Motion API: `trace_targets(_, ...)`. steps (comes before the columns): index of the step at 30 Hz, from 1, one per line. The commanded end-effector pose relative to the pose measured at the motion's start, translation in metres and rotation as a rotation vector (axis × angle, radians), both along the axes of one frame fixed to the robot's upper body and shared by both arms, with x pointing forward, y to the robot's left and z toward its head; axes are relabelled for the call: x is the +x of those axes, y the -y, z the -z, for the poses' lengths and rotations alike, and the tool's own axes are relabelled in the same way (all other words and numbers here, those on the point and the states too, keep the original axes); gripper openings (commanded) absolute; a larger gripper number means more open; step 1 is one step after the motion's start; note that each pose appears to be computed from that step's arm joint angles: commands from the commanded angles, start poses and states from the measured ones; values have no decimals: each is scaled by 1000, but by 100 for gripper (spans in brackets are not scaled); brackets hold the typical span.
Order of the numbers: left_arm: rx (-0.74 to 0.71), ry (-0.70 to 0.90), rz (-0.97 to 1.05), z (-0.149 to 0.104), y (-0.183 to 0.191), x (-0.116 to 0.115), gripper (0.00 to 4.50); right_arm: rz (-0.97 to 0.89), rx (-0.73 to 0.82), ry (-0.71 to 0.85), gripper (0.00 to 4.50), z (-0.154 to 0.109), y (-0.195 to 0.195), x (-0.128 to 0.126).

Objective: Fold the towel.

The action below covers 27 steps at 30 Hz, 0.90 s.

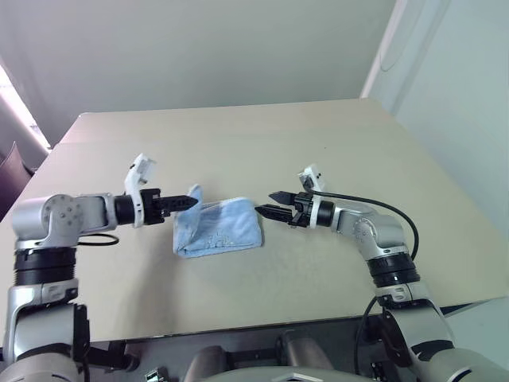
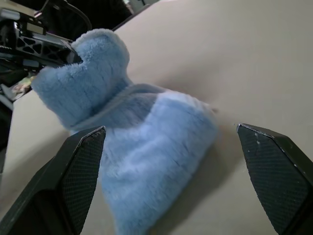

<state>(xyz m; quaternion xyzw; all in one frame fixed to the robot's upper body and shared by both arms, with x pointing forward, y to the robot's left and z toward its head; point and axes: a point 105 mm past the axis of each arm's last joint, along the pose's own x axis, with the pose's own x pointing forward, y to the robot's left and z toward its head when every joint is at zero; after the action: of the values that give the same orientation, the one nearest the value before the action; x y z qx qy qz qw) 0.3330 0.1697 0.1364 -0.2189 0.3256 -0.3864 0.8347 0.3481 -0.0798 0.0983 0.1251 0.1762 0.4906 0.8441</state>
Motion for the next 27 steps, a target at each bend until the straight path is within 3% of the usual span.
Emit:
trace_targets(1,34,25,44,-5,22,15,1,27,31,60,450,-19,3,2)
trace_targets(7,155,47,134,18,59,25,1,79,10,57,450,-17,13,1)
trace_targets(12,169,63,152,32,74,30,1,112,-28,58,450,-12,19,1)
trace_targets(16,127,98,223,28,83,22,1,125,-32,53,450,-10,22,3)
trace_targets(19,123,101,230,30,82,19,71,124,-44,49,450,-8,22,4)
trace_targets(25,116,150,307,25,81,1,284,113,-56,47,450,-7,19,9)
trace_targets(27,110,236,338,19,80,-5,284,110,-56,46,450,-6,18,11)
